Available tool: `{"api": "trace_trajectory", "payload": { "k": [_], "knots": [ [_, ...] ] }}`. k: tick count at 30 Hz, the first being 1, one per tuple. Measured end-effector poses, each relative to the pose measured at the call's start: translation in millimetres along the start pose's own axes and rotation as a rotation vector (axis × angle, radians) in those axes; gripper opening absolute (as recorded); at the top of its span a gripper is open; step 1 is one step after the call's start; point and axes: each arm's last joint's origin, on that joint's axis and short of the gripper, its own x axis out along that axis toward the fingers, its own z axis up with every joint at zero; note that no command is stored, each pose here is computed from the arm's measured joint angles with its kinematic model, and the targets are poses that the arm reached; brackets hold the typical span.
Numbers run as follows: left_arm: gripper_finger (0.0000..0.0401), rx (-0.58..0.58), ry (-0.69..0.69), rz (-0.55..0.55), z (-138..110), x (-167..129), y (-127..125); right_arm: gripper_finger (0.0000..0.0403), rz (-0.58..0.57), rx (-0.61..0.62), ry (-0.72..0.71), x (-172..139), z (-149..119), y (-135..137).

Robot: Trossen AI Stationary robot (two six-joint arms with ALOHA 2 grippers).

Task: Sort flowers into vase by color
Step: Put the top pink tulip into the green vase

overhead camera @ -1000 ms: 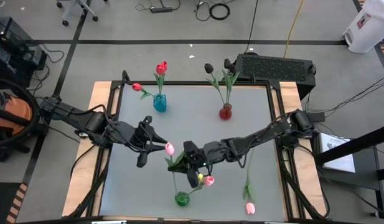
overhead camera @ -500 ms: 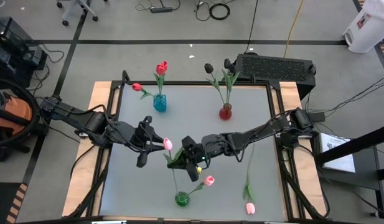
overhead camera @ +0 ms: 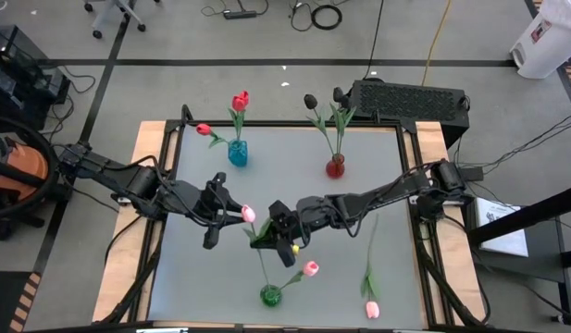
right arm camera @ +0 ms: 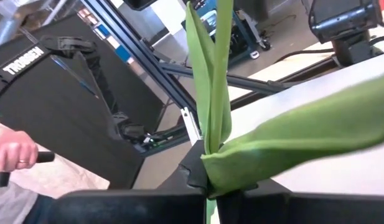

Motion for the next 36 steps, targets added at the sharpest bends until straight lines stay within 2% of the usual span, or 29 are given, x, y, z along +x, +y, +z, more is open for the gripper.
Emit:
{"api": "trace_trajectory", "payload": {
  "k": [18,36],
  "knots": [
    [0.0102,0.0,-0.001,0.0,0,0,0,0.0,0.007,-0.042,0.007,1,-3,4],
    [0.0102,-0.006,-0.018,-0.006,2,0,-1,0.0003,0.045,-0.198,0.031,2,-16,19]
  ]
}}
